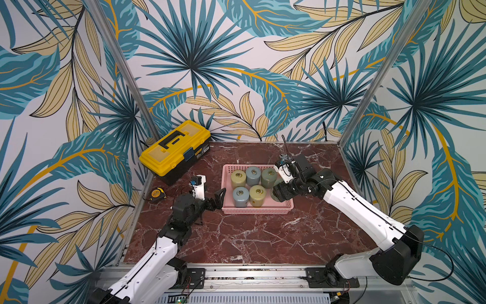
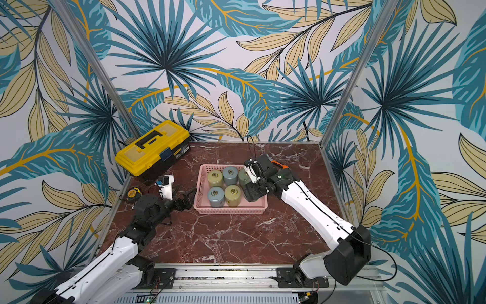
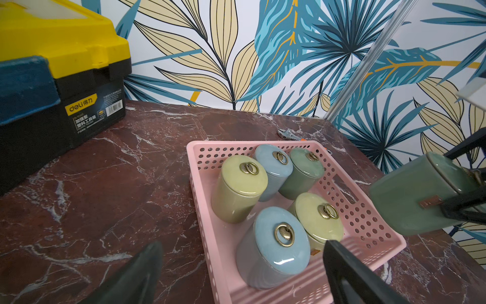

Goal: Take the tea canister out of the basket
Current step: Pick up the tea canister from the basket, then place the tea canister at the center of the board, then pick up the tea canister from the basket.

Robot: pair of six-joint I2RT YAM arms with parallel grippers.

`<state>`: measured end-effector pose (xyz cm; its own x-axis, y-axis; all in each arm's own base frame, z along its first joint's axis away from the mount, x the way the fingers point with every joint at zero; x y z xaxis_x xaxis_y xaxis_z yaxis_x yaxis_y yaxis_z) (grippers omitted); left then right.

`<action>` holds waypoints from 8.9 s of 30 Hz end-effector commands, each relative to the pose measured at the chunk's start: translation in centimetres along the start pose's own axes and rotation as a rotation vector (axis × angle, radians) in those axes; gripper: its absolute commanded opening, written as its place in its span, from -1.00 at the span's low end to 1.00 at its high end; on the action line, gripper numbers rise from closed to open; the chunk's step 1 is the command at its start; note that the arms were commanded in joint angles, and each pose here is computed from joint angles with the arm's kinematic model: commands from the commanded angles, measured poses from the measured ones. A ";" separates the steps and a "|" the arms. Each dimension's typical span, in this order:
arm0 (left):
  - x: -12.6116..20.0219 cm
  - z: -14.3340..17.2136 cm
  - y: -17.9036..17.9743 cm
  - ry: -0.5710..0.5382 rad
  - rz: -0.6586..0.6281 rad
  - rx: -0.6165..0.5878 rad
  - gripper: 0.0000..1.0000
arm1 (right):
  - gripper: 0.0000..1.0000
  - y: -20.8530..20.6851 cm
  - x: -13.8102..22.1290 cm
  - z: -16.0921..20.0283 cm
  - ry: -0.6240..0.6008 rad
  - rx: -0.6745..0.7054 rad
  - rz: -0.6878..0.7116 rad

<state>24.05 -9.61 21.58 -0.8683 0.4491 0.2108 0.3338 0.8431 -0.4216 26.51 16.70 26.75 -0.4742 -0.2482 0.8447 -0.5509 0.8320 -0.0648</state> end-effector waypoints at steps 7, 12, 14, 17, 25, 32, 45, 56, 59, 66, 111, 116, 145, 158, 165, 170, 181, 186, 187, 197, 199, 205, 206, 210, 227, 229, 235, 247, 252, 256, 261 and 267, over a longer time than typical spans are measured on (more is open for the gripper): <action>0.6 0.2 0.1 -0.021 0.003 -0.008 1.00 | 0.06 3.2 1.4 2.7 -0.023 0.017 -0.044; 0.5 0.4 0.6 -0.023 -0.026 -0.019 1.00 | 0.07 5.1 1.7 4.3 -0.018 0.036 -0.075; 0.5 0.4 0.6 -0.025 -0.028 -0.024 1.00 | 0.07 5.5 1.7 4.8 -0.014 0.036 -0.078; 0.5 0.4 0.7 -0.027 -0.037 -0.031 1.00 | 0.06 7.3 1.8 5.6 -0.007 0.071 -0.101; 0.4 0.6 0.9 -0.027 -0.050 -0.032 1.00 | 0.06 11.0 1.5 7.2 0.025 0.129 -0.118; 0.4 0.7 0.9 -0.023 -0.050 -0.030 1.00 | 0.06 14.0 0.5 8.3 0.050 0.165 -0.137; 0.4 0.6 0.9 -0.025 -0.048 -0.030 1.00 | 0.06 17.9 -1.4 10.2 0.092 0.189 -0.173; 0.5 0.6 0.9 -0.026 -0.051 -0.029 1.00 | 0.05 18.7 -3.3 11.7 0.134 0.185 -0.168; 0.4 0.7 0.9 -0.025 -0.050 -0.030 1.00 | 0.05 18.7 -3.7 11.9 0.144 0.186 -0.162; 0.4 0.6 0.9 -0.025 -0.050 -0.027 1.00 | 0.05 18.9 -4.5 12.5 0.160 0.183 -0.161; 0.6 -0.6 0.0 0.017 -0.038 -0.043 1.00 | 0.99 17.3 -2.7 6.9 0.034 0.154 -0.092; 0.6 -1.5 -0.8 0.060 -0.015 -0.049 1.00 | 0.98 14.7 -2.3 4.6 -0.007 0.112 -0.075; -5.8 -0.1 -5.4 0.567 -0.065 -0.166 1.00 | 0.98 -0.6 -2.6 4.1 -0.249 -0.107 0.108; -9.3 1.9 -7.5 0.719 -0.137 -0.284 1.00 | 0.99 -0.7 -3.5 5.4 -0.270 -0.124 0.128; -10.5 2.7 -7.3 0.761 -0.206 -0.337 1.00 | 0.98 -0.7 -3.4 5.6 -0.271 -0.122 0.129; -11.0 3.1 -7.3 0.774 -0.199 -0.333 1.00 | 0.99 -0.7 -3.6 5.6 -0.266 -0.120 0.130; -12.1 4.4 -7.3 0.802 -0.189 -0.337 1.00 | 0.98 -0.6 -3.9 5.6 -0.257 -0.116 0.123; -12.6 5.0 -7.1 0.809 -0.198 -0.340 1.00 | 0.99 -0.6 -3.9 5.6 -0.256 -0.117 0.122; -12.7 5.1 -7.0 0.809 -0.200 -0.342 1.00 | 0.99 -0.6 -3.9 5.6 -0.257 -0.117 0.124; -13.7 5.9 -6.8 0.822 -0.201 -0.344 0.93 | 0.99 -0.6 -4.0 5.7 -0.252 -0.117 0.124; -13.9 6.0 -6.8 0.825 -0.203 -0.342 0.92 | 0.99 -0.6 -4.0 5.7 -0.251 -0.116 0.123; -14.3 6.4 -6.8 0.832 -0.200 -0.341 0.83 | 0.99 -0.6 -4.1 5.7 -0.248 -0.115 0.121; -14.3 6.4 -6.7 0.833 -0.201 -0.341 0.79 | 0.99 -0.6 -4.1 5.7 -0.249 -0.115 0.122; -14.4 6.4 -6.7 0.834 -0.201 -0.342 0.60 | 0.99 -0.6 -4.2 5.7 -0.246 -0.113 0.123; -13.1 4.2 -7.6 0.801 -0.198 -0.335 0.13 | 0.99 -0.6 -4.0 5.7 -0.248 -0.114 0.122; -12.9 3.7 -7.7 0.795 -0.204 -0.336 0.13 | 0.99 -0.6 -4.0 5.7 -0.249 -0.114 0.121; -12.4 2.3 -8.1 0.766 -0.210 -0.344 0.09 | 0.99 -0.6 -4.0 5.7 -0.250 -0.114 0.118; -11.1 -0.6 -9.3 0.717 -0.201 -0.345 0.06 | 0.99 -0.6 -4.1 5.7 -0.248 -0.114 0.119; -10.5 -2.0 -9.9 0.691 -0.193 -0.342 0.05 | 0.99 -0.6 -4.0 5.7 -0.252 -0.114 0.119; -10.0 -2.6 -10.1 0.689 -0.192 -0.342 0.04 | 0.99 -0.6 -4.0 5.7 -0.251 -0.116 0.120; -9.2 -3.2 -10.4 0.678 -0.183 -0.332 0.01 | 0.98 -0.6 -4.0 5.7 -0.251 -0.116 0.122; -7.9 -3.8 -10.7 0.677 -0.165 -0.317 -0.01 | 0.99 -0.6 -4.0 5.7 -0.252 -0.117 0.123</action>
<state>28.76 -20.81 23.40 -0.4473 0.2303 0.8642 0.3918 0.9191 -0.0422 24.90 14.51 20.86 -0.6939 -0.2539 0.6738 -0.4048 0.9114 -0.0735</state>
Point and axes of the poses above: each gripper's point midway between its finger pads, its own x axis back along the fingers, its own y axis along the line the jaws close on, z = x × y, the point moved 7 cm from there along x, back along the fingers, and after that the axes turned 5 degrees about x, right-handed, at the moved point
